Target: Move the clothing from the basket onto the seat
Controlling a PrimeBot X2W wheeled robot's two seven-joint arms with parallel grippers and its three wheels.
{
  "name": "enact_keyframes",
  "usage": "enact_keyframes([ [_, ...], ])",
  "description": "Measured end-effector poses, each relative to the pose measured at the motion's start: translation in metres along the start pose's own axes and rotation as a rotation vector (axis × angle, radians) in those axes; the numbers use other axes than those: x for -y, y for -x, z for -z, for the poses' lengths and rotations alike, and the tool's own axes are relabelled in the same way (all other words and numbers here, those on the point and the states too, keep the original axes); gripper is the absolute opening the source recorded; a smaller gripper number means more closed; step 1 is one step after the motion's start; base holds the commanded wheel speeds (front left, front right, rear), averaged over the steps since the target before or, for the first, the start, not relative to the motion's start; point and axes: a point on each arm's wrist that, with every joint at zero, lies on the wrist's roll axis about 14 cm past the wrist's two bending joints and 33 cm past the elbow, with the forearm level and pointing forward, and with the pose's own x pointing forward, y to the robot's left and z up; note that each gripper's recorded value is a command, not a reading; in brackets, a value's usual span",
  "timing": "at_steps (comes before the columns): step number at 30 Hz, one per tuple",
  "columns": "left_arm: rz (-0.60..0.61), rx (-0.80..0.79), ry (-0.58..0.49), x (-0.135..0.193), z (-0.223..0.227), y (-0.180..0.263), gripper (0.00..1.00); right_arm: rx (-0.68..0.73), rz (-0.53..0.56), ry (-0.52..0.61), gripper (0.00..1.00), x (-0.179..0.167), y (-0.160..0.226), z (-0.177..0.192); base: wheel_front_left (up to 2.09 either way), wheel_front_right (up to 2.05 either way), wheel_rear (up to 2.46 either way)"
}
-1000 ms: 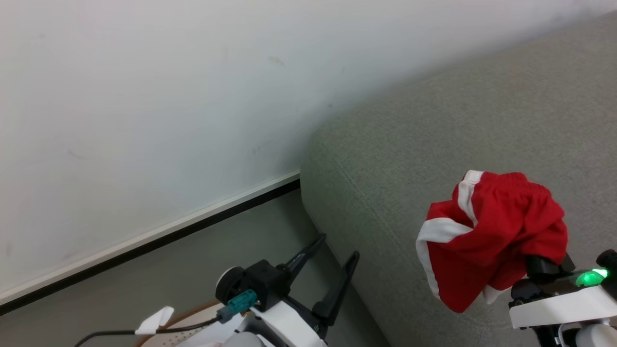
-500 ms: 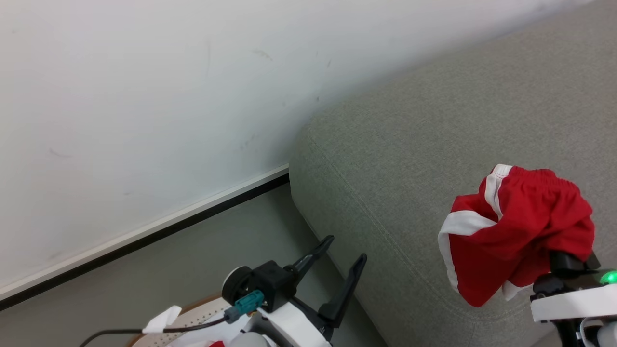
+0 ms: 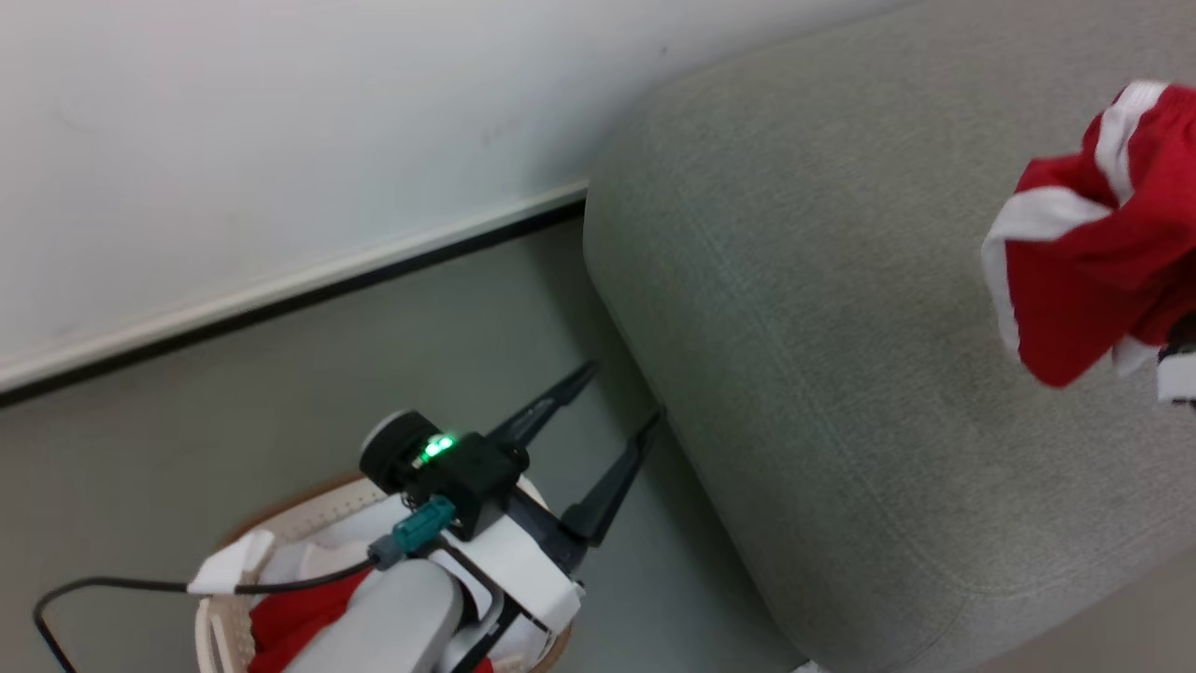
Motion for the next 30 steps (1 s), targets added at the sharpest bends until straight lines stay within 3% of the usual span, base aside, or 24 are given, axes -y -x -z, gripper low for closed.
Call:
enact_keyframes([
  [7, -0.066, -0.001, -0.011, -0.065, 0.030, 0.006, 1.00, 0.008, -0.002, 0.037, 0.00, -0.007, -0.078, 0.024, 0.00, 0.00, 0.00],
  [13, -0.138, -0.044, 0.028, -0.105, 0.070, 0.022, 1.00, -0.093, 0.055, 0.125, 0.00, 0.013, -0.111, 0.083, 0.00, 0.00, 0.00],
  [22, -0.238, -0.133, 0.065, -0.138, 0.118, 0.058, 1.00, -0.360, 0.181, 0.220, 0.00, 0.056, -0.097, 0.196, 0.00, 0.00, 0.00],
  [26, -0.267, -0.161, 0.066, -0.145, 0.128, 0.070, 1.00, -0.582, 0.202, 0.255, 0.00, 0.065, -0.068, 0.251, 0.00, 0.00, 0.00],
  [27, -0.268, -0.164, 0.065, -0.145, 0.128, 0.072, 1.00, -0.651, 0.219, 0.252, 0.04, 0.069, -0.059, 0.261, 0.00, 0.00, 0.00],
  [30, -0.272, -0.162, 0.057, -0.144, 0.122, 0.072, 1.00, -0.767, 0.220, 0.257, 0.50, 0.069, -0.044, 0.272, 0.00, 0.00, 0.00],
])
